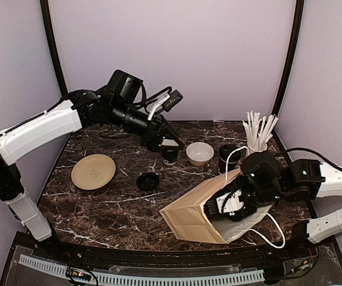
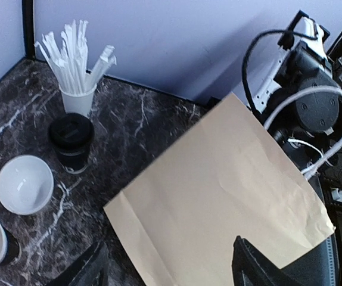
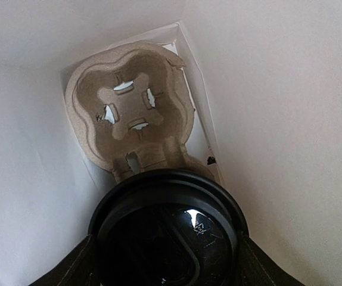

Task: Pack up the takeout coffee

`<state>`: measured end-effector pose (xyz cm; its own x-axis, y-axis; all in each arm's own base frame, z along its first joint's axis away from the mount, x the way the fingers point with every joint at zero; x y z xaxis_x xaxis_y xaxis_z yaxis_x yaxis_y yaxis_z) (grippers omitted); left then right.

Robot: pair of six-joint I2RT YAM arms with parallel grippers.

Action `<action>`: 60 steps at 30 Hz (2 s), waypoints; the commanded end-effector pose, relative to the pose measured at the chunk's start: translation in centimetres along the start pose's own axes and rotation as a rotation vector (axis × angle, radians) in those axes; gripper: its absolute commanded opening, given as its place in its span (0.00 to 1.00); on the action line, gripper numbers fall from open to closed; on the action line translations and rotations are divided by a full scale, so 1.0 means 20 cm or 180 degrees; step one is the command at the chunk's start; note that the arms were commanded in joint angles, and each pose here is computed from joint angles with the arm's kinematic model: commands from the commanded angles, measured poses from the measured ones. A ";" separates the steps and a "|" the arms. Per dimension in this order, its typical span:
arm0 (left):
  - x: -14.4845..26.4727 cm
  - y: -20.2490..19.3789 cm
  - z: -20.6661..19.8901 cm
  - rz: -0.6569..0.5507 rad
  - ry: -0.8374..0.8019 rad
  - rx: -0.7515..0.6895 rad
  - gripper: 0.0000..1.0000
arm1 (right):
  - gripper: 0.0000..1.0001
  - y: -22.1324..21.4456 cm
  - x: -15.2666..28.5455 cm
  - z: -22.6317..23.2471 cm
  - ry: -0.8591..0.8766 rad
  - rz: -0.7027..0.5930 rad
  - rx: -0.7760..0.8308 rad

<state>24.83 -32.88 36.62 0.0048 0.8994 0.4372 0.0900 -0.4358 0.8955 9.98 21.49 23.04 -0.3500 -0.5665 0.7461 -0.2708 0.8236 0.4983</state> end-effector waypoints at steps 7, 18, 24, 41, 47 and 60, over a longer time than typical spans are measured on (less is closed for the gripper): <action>0.18 -0.52 -0.34 0.0948 0.0127 0.0548 0.43 | 0.64 0.05 0.02 -0.05 -0.0004 -0.0106 -0.0327; -0.12 -0.84 -0.49 0.1120 -0.0473 0.0952 0.00 | 0.64 0.05 -0.05 -0.06 -0.0080 0.0049 -0.0441; -0.28 -0.88 -0.41 0.1027 -0.0529 0.0934 0.01 | 0.64 0.07 -0.05 -0.07 -0.0090 0.0060 -0.0434; -0.44 -1.00 -0.06 0.1378 0.0141 0.0832 0.02 | 0.64 0.02 0.08 0.01 0.0176 -0.0222 -0.0156; -0.42 -1.01 -0.06 0.1326 -0.0027 0.0736 0.07 | 0.64 -0.05 0.09 0.06 0.0060 -0.0286 0.0034; -0.35 -1.03 -0.03 0.1279 -0.0125 0.0763 0.17 | 0.63 -0.10 0.04 0.05 -0.0249 -0.0123 0.0009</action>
<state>22.38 -30.90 14.16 0.1061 0.6434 0.7581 0.3155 -0.7448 0.5880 8.91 19.10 22.31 -0.3479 -0.6103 0.7116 -0.2943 0.7918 0.5352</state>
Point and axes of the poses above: each gripper's point midway between its finger pads, its own x axis back along the fingers, its own z axis along the line the jaws close on, y = z × x, the point moved 9 cm from there along x, back along the fingers, and after that the axes turned 15 degrees about -x, right-handed, at the moved point
